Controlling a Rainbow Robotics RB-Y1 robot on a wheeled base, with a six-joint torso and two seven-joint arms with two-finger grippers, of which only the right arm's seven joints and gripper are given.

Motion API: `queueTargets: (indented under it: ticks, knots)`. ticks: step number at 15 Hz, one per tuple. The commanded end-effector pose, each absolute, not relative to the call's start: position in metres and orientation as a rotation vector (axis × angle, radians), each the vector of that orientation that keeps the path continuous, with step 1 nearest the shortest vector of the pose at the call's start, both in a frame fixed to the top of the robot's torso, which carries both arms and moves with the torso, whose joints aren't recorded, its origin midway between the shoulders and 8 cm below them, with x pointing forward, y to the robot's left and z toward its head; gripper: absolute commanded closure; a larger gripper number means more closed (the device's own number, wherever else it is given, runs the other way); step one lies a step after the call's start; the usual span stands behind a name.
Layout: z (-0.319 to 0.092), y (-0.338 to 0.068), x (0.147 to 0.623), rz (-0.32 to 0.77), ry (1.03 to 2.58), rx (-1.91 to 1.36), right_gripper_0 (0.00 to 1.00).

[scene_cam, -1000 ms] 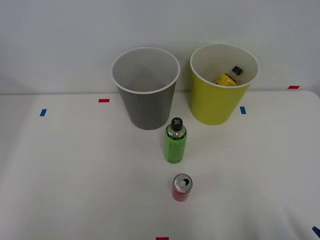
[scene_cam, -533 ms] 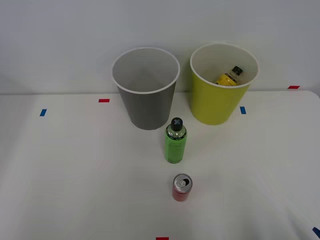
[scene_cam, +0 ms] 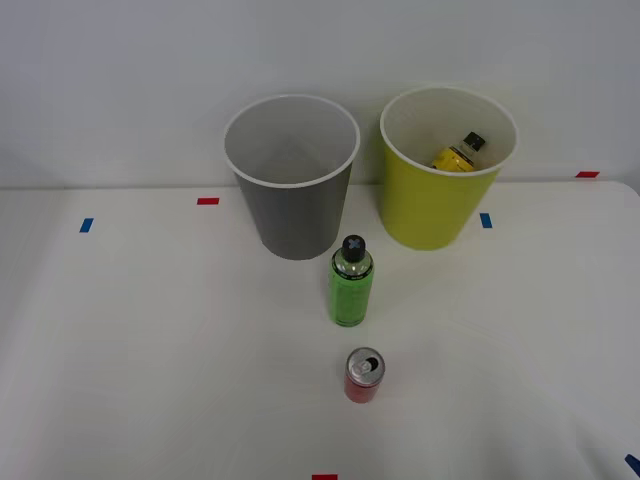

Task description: Put cans in the gray bin, plastic bottles in the light green bin

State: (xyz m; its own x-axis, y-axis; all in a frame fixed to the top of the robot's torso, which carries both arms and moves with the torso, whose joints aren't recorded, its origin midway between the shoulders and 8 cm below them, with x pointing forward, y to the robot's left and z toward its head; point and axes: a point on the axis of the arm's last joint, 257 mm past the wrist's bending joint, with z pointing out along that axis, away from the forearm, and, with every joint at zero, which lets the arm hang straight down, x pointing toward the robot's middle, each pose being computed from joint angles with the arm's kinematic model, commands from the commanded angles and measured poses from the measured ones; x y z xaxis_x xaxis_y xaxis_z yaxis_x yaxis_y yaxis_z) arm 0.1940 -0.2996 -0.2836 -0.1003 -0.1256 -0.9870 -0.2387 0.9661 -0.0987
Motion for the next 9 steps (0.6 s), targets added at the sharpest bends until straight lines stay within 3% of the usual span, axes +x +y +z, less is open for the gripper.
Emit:
queueTargets:
  ticks: [1,9]
  knots:
    - [-0.2835,-0.2995,0.1940,0.097,1.676,-0.278,0.00]
    - [-0.2835,-0.2995,0.1940,0.097,1.676,-0.278,0.00]
